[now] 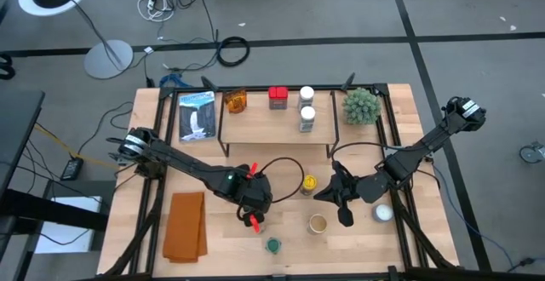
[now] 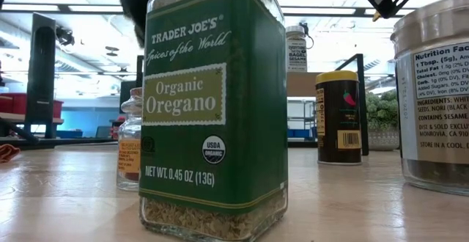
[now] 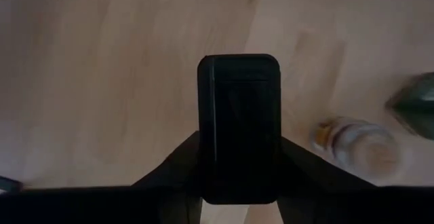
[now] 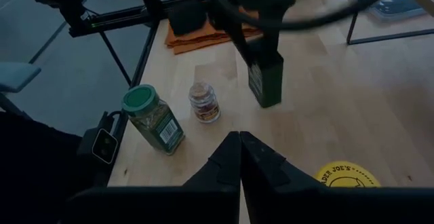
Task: Shelf spices
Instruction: Put the black seasoning can on the shelf
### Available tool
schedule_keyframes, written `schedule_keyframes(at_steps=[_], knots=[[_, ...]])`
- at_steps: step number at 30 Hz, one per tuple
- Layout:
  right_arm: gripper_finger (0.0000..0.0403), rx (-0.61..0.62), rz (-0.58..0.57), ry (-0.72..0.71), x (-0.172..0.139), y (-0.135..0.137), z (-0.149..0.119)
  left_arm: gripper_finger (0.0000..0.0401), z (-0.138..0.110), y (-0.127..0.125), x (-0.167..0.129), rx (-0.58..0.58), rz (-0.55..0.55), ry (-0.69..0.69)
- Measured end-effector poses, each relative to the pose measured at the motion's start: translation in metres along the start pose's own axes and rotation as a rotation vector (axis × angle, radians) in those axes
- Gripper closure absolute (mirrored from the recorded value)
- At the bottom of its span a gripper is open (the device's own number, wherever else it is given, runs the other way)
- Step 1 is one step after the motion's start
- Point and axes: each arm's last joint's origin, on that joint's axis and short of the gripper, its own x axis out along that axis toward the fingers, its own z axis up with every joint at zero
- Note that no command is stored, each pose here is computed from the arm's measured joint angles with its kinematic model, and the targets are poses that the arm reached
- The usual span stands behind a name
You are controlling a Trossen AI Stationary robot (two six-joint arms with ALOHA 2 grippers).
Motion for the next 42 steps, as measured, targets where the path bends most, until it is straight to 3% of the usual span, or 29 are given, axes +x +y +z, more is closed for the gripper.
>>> schedule_keyframes(at_steps=[9,17,29,42], knots=[[0.0398,0.000,-0.001,-0.001,0.000,0.000,0.000,0.0261,0.038,0.013,-0.065,0.156,-0.016,-0.062],[0.0401,0.002,-0.001,-0.001,0.000,0.000,0.000,0.0260,0.076,0.063,-0.103,0.232,0.019,-0.159],[0.0399,0.000,-0.001,-0.001,0.000,0.000,0.000,0.0259,0.109,0.168,-0.095,0.237,0.086,-0.149],[0.0400,-0.029,-0.004,0.006,0.000,0.000,-0.001,0.0259,0.126,0.203,-0.070,0.282,0.063,-0.168]])
